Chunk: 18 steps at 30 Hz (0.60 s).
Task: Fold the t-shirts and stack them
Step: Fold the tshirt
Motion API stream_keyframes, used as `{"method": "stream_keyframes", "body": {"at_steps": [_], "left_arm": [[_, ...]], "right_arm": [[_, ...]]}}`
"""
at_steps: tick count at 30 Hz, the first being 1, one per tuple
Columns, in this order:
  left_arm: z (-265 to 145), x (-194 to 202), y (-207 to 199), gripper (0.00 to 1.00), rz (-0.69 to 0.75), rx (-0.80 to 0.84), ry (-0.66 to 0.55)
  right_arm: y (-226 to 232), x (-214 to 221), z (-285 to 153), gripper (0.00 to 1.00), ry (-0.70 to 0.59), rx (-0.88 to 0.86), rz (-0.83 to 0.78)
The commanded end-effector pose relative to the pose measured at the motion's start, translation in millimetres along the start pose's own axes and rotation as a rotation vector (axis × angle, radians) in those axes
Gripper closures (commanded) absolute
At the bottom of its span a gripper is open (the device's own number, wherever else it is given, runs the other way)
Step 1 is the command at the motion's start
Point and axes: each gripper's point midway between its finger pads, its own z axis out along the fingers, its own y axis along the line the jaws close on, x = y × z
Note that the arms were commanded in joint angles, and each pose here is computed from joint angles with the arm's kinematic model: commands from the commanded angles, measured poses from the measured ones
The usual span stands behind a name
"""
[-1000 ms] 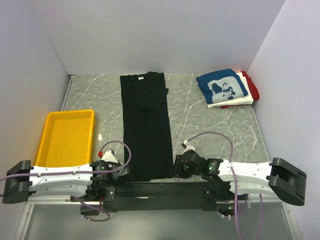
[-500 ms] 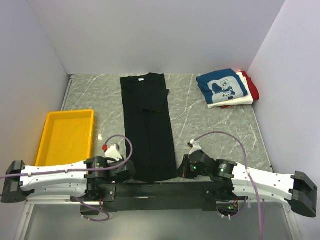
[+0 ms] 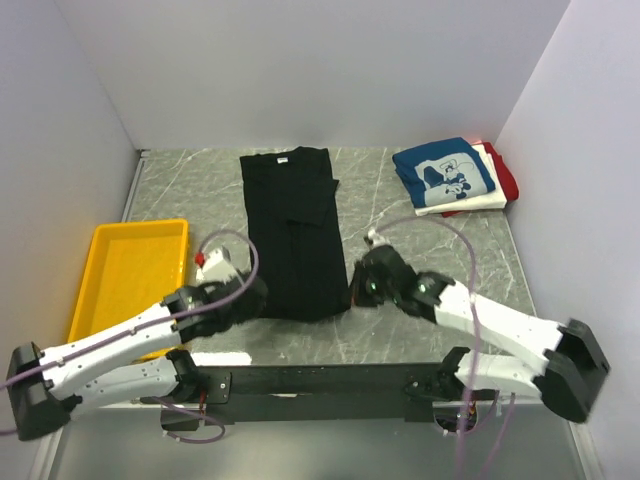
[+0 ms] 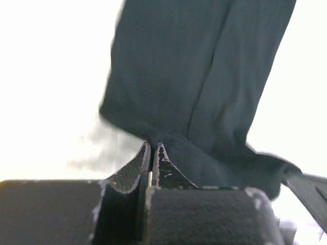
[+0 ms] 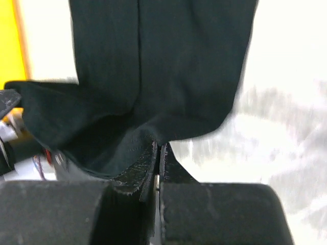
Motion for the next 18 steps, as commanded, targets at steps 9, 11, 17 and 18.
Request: {"method": "stream_keyframes", "body": {"at_steps": [9, 11, 17, 18], "left_arm": [[67, -119, -65, 1.0, -0.041, 0.049, -0.165], [82, -134, -72, 1.0, -0.066, 0.043, -0.166], [125, -168, -70, 1.0, -0.098, -0.037, -0.144], [134, -169, -70, 1.0, -0.098, -0.045, -0.129]], "right_arm": [[12, -132, 71, 1.0, -0.033, 0.0, -0.023], [1, -143, 86, 1.0, -0.016, 0.014, 0.005], [-3, -197, 113, 1.0, -0.022, 0.008, 0.041], [-4, -199, 116, 1.0, -0.012, 0.012, 0.045]]}}
